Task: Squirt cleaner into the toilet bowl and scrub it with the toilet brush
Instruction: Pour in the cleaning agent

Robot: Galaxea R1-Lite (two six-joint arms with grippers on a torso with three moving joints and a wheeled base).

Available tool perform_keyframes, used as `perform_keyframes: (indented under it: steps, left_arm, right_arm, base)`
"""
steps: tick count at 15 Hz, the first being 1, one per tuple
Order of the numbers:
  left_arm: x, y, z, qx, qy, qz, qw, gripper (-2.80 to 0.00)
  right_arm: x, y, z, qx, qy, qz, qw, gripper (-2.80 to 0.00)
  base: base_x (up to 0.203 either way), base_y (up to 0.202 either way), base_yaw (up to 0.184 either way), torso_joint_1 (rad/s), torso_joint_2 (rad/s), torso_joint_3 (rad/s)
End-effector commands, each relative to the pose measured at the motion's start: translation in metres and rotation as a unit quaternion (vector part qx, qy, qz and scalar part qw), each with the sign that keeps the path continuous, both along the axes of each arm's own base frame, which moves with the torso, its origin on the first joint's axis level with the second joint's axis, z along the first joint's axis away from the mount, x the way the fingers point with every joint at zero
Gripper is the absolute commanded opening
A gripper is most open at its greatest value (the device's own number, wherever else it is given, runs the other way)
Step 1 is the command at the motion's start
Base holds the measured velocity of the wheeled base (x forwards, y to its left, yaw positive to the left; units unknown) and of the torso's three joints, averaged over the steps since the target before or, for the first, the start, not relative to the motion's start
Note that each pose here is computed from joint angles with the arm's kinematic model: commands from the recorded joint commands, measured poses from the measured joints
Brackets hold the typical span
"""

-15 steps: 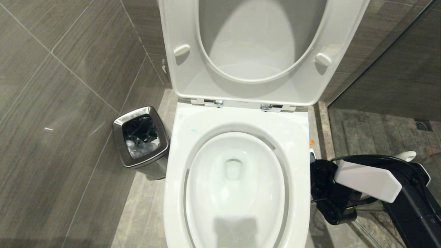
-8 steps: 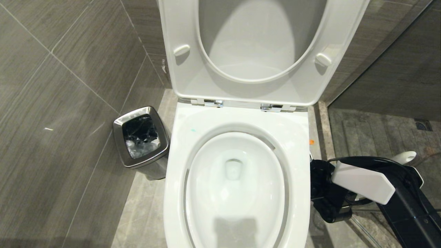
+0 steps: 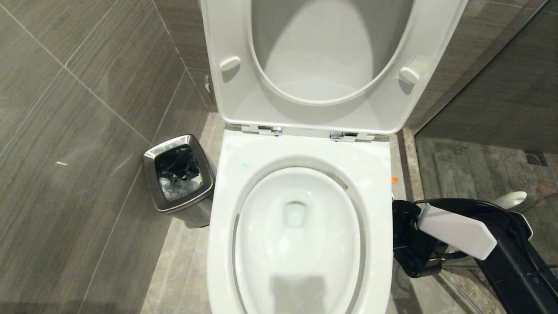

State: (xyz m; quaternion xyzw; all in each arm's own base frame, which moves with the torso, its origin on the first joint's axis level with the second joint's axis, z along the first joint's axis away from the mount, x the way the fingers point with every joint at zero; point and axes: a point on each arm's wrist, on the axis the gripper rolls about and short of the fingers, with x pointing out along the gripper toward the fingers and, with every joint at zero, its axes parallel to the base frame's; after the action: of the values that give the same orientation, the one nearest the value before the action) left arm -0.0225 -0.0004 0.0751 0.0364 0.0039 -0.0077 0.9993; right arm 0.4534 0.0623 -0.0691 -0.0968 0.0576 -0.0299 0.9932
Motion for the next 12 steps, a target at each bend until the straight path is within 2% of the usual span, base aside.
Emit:
perform_keyframes:
  steps: [1, 3, 4, 7, 12]
  left_arm:
    - [0.000, 0.000, 0.000, 0.000, 0.000, 0.000, 1.0000, -2.80]
    - [0.000, 0.000, 0.000, 0.000, 0.000, 0.001, 1.0000, -2.80]
    - [0.000, 0.000, 0.000, 0.000, 0.000, 0.000, 1.0000, -2.80]
    - [0.000, 0.000, 0.000, 0.000, 0.000, 0.000, 1.0000, -2.80]
    - [0.000, 0.000, 0.000, 0.000, 0.000, 0.001, 1.0000, -2.80]
  right_arm:
    - [0.011, 0.002, 0.010, 0.011, -0.035, -0.004, 0.999, 0.00]
    - [0.035, 0.005, 0.025, 0.024, -0.096, -0.021, 0.995, 0.00]
    - [0.039, 0.005, 0.024, 0.025, -0.100, -0.028, 0.994, 0.00]
    - [0.037, 0.005, 0.014, 0.022, -0.080, -0.036, 0.996, 0.00]
    - [0.031, 0.005, 0.009, 0.017, -0.054, -0.017, 0.998, 0.00]
  base:
    - [0.000, 0.000, 0.000, 0.000, 0.00, 0.000]
    - [0.000, 0.000, 0.000, 0.000, 0.00, 0.000]
    - [0.000, 0.000, 0.000, 0.000, 0.00, 0.000]
    - [0.000, 0.000, 0.000, 0.000, 0.00, 0.000]
    - [0.000, 0.000, 0.000, 0.000, 0.00, 0.000]
